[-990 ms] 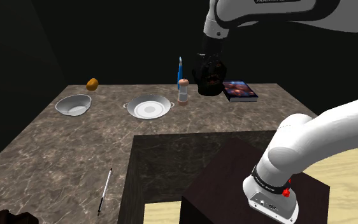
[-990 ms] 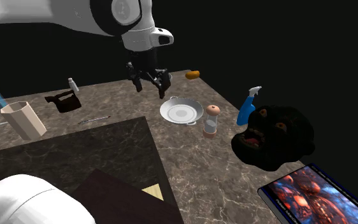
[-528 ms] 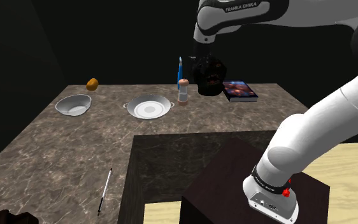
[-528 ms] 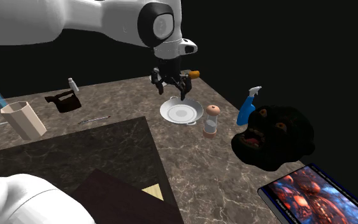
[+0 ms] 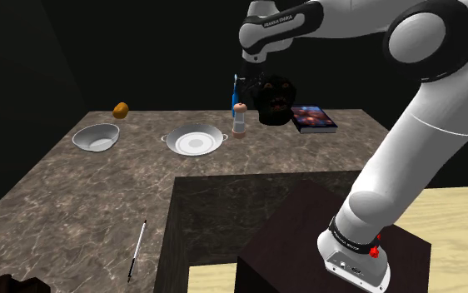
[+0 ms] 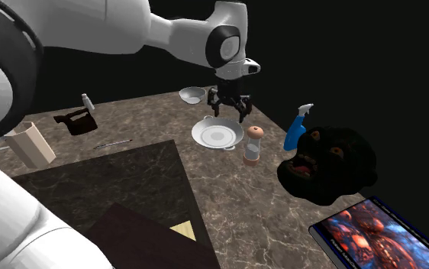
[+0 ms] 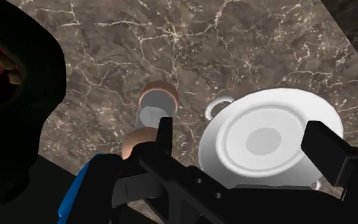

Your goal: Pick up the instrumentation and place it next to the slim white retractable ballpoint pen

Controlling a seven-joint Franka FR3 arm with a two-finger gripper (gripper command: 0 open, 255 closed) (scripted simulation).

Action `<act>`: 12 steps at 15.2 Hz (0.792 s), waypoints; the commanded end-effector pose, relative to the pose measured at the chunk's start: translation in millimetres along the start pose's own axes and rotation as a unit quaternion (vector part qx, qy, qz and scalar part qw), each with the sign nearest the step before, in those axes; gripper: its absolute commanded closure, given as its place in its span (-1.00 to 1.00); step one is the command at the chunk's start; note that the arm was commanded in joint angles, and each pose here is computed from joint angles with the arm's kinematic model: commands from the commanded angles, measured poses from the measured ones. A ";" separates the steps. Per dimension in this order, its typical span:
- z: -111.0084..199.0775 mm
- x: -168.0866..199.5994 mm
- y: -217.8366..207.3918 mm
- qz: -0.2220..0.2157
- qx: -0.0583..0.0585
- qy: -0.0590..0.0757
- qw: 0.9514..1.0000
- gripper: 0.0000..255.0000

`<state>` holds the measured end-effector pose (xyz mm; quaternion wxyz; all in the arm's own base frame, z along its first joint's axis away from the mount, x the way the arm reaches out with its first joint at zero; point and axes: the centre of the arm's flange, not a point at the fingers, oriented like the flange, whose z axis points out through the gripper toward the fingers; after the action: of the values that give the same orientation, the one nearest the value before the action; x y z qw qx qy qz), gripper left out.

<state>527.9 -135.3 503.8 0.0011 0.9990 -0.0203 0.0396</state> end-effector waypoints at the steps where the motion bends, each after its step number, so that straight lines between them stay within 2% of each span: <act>1: 14.5 20.9 14.0 -0.001 -0.002 -0.002 1.000 -1.00; 11: 78.4 121.0 75.8 -0.003 -0.008 -0.014 1.000 -1.00; 12: 79.6 122.8 76.9 -0.003 -0.008 -0.014 1.000 -1.00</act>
<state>646.4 -214.2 438.2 0.0082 0.9995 -0.0184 0.0257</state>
